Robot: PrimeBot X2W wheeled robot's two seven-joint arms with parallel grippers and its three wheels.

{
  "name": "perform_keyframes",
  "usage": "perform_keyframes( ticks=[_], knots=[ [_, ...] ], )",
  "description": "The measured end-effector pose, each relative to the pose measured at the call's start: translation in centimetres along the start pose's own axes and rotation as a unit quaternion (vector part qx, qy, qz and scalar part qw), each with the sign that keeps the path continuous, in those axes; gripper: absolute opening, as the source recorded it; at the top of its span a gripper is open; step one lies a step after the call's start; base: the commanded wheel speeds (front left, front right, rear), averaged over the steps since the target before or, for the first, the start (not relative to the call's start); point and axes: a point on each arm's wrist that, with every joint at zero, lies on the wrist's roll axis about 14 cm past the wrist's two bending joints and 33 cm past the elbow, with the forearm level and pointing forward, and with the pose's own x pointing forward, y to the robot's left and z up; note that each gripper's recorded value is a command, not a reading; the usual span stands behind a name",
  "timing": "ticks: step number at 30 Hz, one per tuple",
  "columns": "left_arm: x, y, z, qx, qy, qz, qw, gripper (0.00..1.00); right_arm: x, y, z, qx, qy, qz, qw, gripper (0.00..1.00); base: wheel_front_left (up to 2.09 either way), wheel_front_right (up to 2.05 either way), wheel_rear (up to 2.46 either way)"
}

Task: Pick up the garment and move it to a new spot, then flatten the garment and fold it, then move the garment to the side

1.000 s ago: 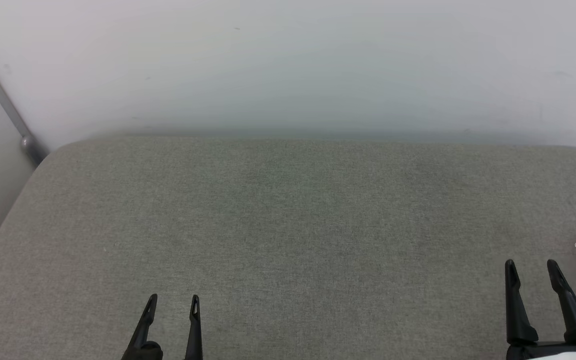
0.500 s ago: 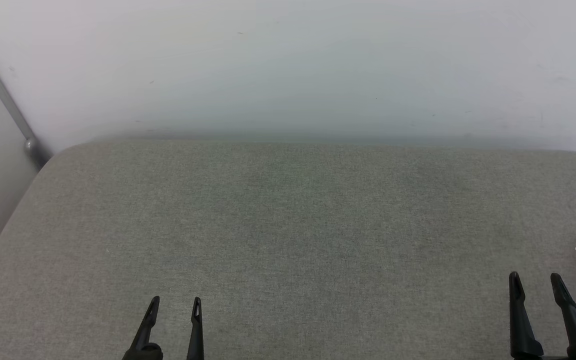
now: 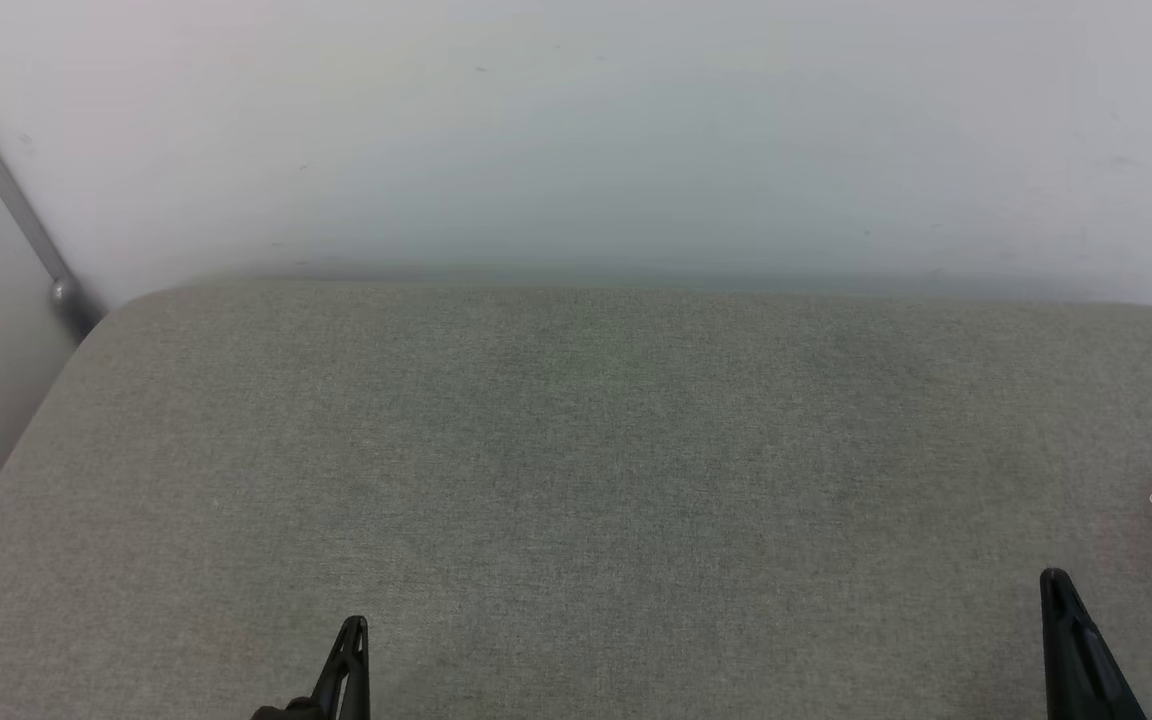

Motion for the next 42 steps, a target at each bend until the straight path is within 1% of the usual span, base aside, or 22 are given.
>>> perform_keyframes(
  ticks=[8, 17, 30, 42],
  knots=[
    [0.2, 0.6, -0.9, -0.082, 0.024, 0.017, 0.996, 0.00, -0.1, -0.6, -1.1, 0.073, 0.020, -0.021, 0.997, 0.00, 0.00, 0.00, 0.00],
    [1.2, 1.1, -1.1, -0.168, 0.036, 0.026, 0.985, 0.00, 0.8, -0.9, -1.3, 0.153, 0.024, -0.037, 0.987, 0.00, 0.00, 0.00, 0.00],
    [2.5, 1.8, -1.2, -0.275, 0.045, 0.037, 0.960, 0.00, 1.7, -1.2, -1.7, 0.252, 0.030, -0.053, 0.966, 0.00, 0.00, 0.00, 0.00],
    [3.5, 1.9, -1.0, -0.362, 0.048, 0.039, 0.930, 0.00, 2.4, -1.4, -2.1, 0.330, 0.036, -0.063, 0.941, 0.00, 0.00, 0.00, 0.00]
  ],
)
